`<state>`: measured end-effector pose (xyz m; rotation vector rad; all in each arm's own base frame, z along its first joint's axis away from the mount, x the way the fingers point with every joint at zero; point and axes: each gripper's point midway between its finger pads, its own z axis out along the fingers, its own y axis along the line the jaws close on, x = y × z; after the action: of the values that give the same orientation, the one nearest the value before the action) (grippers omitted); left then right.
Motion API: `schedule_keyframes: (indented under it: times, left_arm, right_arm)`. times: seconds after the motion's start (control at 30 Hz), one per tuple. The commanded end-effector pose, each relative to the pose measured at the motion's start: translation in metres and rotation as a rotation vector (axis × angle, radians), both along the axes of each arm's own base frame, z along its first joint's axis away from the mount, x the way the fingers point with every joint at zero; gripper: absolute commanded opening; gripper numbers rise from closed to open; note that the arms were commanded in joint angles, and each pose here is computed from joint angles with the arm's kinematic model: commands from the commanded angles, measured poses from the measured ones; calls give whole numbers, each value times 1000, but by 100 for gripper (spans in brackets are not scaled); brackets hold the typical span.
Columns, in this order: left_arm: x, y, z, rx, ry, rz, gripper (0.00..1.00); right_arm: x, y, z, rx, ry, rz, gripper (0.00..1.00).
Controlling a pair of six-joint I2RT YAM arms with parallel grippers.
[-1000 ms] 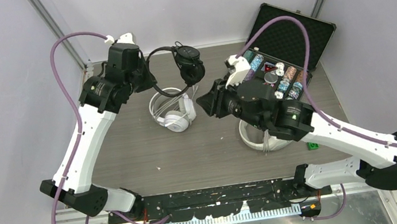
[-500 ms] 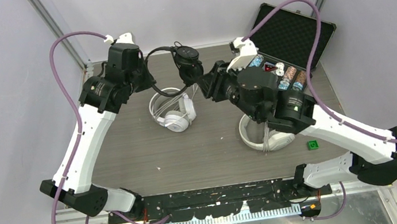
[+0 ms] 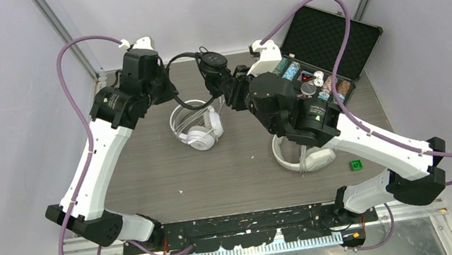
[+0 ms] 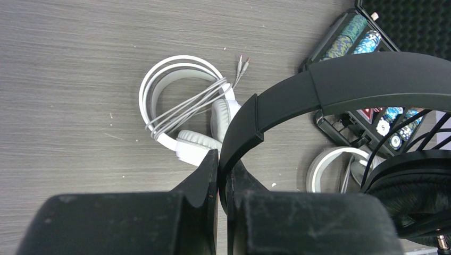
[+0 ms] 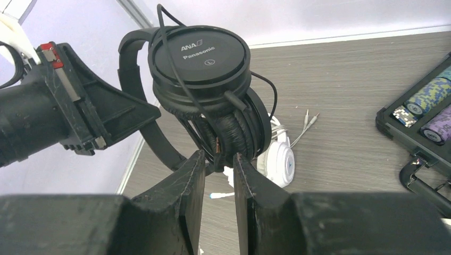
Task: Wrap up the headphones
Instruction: Wrap the headphones cable around the headphones.
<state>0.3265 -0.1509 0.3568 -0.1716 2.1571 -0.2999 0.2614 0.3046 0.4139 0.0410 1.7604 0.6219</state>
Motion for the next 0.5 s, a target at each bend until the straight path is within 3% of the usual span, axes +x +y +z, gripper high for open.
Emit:
schedule_keyframes:
  times: [0.0, 0.2, 0.47]
  left_arm:
    - [3, -8, 46, -125, -137, -10, 0]
    - [-1, -15, 50, -177, -152, -35, 0]
    - [0, -10, 51, -160, -151, -17, 0]
  right_arm:
    - [5, -10, 21, 37, -29, -74, 31]
    - [13, -3, 3, 2, -12, -101, 27]
    - [10, 6, -9, -21, -10, -44, 0]
